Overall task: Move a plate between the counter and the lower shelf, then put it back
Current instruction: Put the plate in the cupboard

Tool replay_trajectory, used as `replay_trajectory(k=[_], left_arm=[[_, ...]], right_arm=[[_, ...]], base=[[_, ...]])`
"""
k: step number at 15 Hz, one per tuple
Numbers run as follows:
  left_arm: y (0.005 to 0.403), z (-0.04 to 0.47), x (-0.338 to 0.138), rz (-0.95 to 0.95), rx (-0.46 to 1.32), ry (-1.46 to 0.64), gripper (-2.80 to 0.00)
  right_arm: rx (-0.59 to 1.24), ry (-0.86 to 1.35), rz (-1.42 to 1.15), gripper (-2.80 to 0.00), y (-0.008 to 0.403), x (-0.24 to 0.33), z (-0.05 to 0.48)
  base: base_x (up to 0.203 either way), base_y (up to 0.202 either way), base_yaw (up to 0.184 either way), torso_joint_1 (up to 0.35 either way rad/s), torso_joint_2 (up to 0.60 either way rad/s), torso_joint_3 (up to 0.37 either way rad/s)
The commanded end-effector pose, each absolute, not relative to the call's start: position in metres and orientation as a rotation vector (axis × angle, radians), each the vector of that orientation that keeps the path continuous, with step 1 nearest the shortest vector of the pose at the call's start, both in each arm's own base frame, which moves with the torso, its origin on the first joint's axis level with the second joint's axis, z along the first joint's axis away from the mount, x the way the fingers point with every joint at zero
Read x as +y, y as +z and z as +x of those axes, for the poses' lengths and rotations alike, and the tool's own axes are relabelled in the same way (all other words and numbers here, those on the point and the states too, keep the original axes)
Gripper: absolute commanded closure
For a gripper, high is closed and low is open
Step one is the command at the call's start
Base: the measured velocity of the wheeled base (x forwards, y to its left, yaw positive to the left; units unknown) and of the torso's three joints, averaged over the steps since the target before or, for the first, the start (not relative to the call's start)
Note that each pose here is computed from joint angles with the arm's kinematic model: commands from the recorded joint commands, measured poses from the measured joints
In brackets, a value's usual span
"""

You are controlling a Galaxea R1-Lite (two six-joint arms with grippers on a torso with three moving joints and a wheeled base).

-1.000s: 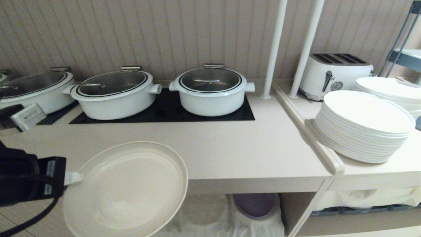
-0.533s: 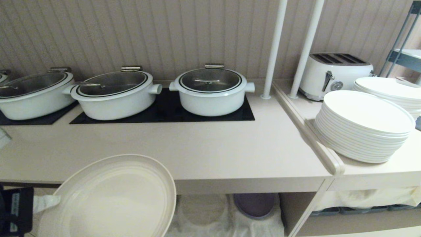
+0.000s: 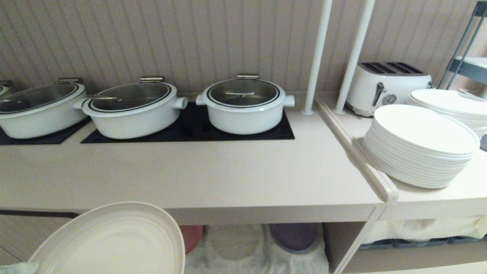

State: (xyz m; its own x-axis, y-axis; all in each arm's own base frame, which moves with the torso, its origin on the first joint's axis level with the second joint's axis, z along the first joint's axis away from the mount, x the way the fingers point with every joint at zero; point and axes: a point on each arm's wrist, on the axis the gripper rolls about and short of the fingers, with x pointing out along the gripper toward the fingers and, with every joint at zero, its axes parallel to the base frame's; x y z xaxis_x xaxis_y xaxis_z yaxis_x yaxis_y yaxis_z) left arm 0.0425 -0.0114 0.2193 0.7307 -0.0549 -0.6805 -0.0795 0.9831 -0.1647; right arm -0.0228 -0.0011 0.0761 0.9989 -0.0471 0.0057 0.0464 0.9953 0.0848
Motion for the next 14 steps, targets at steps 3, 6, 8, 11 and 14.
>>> replay_trajectory(k=[3,6,8,11,14], left_arm=[[0.2118,0.037,-0.0092,-0.221,0.762,0.037,0.0],[0.2077,0.037,-0.0092,-0.265,0.777,0.06,0.0],[0.2055,0.0372,-0.0093,-0.283,0.785,0.07,0.0],[0.2053,0.0371,-0.0092,-0.305,0.785,0.081,0.0],[0.2055,0.0362,-0.0089,-0.306,0.781,0.079,0.0]], right_arm=[[-0.008,-0.047,0.086,0.0,0.0761,-0.0011,-0.0228],[-0.008,-0.047,0.084,0.0,0.0761,-0.0011,-0.0228],[-0.008,-0.047,0.086,0.0,0.0761,-0.0011,-0.0228],[-0.008,-0.047,0.086,0.0,0.0761,-0.0011,-0.0228],[-0.008,-0.047,0.084,0.0,0.0761,-0.0011,-0.0228]], base=[[0.0,0.0,0.0,0.0,0.0,0.0],[0.0,0.0,0.0,0.0,0.0,0.0],[0.0,0.0,0.0,0.0,0.0,0.0],[0.0,0.0,0.0,0.0,0.0,0.0],[0.0,0.0,0.0,0.0,0.0,0.0]])
